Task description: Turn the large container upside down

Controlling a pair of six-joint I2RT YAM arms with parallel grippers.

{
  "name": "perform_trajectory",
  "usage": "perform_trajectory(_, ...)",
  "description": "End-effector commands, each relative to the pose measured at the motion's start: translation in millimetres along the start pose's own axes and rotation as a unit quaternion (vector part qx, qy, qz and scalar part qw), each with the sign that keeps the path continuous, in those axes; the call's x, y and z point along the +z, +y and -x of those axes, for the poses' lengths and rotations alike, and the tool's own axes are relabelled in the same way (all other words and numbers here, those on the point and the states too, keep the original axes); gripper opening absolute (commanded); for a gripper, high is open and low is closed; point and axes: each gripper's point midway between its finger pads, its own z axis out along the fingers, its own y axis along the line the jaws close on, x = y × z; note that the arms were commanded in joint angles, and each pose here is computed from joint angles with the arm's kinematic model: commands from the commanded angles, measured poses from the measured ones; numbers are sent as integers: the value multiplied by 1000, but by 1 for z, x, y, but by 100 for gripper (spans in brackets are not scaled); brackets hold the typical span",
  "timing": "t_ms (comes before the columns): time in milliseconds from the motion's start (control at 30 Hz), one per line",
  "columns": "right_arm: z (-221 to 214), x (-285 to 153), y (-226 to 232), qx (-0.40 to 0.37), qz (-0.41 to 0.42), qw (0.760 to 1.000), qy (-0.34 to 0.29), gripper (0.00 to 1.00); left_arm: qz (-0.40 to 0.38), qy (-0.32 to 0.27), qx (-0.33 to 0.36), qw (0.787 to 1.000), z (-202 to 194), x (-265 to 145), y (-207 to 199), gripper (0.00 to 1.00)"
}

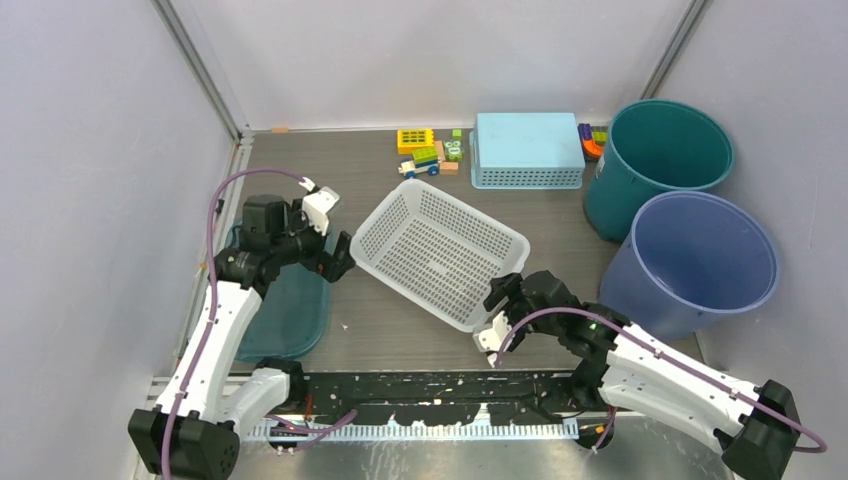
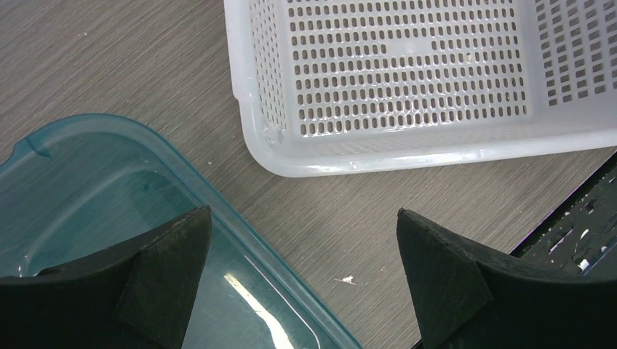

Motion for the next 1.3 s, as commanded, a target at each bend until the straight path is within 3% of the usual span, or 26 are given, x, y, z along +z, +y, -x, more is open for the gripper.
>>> perform_trajectory(0,11,6,-6,4,-19,999,-25,72,0,-18,12,1000,8,1,4,100)
perform_trajectory(300,18,10,3,6,10,999,-40,55,-2,-17,13,1000,8,2,3,100)
perform_trajectory(767,27,1,1,30,28,998,-56,13,13,-5,5,1000,4,9,13,100)
perform_trajectory(1033,36,-17,-10,39,34,996,-70,2,69,50,-11,996,-13,25,43,100)
perform_trajectory(1267,54,-38,-22,55,42,992,-105,1,153,101,2,983,-33,30,70,100)
